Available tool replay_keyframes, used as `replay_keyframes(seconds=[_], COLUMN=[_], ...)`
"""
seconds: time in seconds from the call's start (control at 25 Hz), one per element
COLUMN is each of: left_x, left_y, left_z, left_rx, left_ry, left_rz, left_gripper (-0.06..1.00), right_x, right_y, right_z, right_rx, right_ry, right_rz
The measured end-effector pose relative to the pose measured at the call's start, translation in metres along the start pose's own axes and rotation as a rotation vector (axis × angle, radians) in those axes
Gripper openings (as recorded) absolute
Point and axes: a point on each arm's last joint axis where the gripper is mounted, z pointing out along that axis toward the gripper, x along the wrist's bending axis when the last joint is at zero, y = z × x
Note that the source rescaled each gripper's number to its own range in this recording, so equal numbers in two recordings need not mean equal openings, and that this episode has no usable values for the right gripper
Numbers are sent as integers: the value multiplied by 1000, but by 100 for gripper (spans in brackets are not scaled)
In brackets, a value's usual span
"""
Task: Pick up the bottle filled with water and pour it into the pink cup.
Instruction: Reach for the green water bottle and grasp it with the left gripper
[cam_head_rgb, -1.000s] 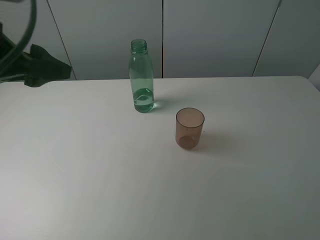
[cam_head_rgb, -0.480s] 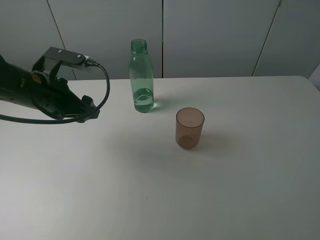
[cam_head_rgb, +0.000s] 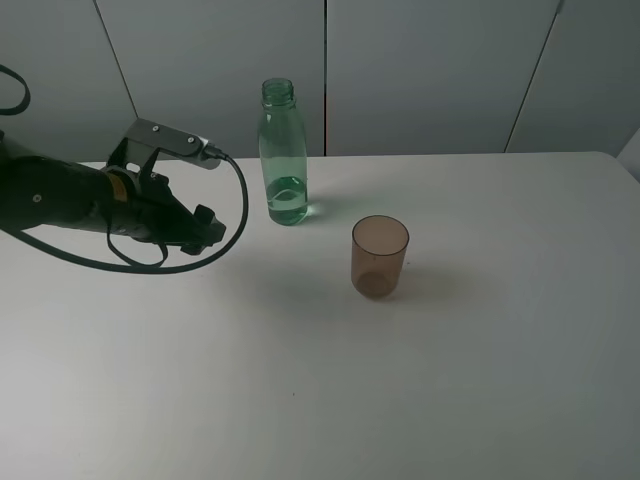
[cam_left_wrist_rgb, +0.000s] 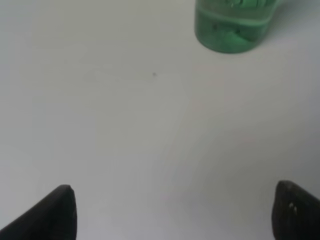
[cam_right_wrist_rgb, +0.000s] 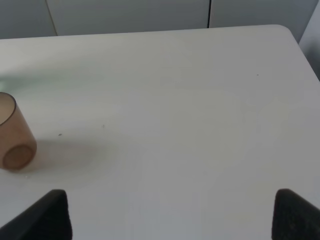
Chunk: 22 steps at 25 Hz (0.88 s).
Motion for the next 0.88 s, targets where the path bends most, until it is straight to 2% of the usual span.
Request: replay_keyframes(seconds=[0.12, 0.32, 0.48, 0.88], left_x=[-4, -11, -16, -15], left_y=[-1, -5, -2, 13], left_z=[11, 25, 33, 44], left_rx=[-54, -120, -239, -296], left_ry=[-47, -125, -184, -168], left_rz=[-8, 53, 80, 130], left_gripper=[100, 100, 100, 100], right_x=[0, 0, 0, 0], right_y=[0, 0, 0, 0], right_z=[0, 0, 0, 0], right_rx=[0, 0, 0, 0], right_ry=[0, 0, 0, 0], right_rz=[0, 0, 0, 0])
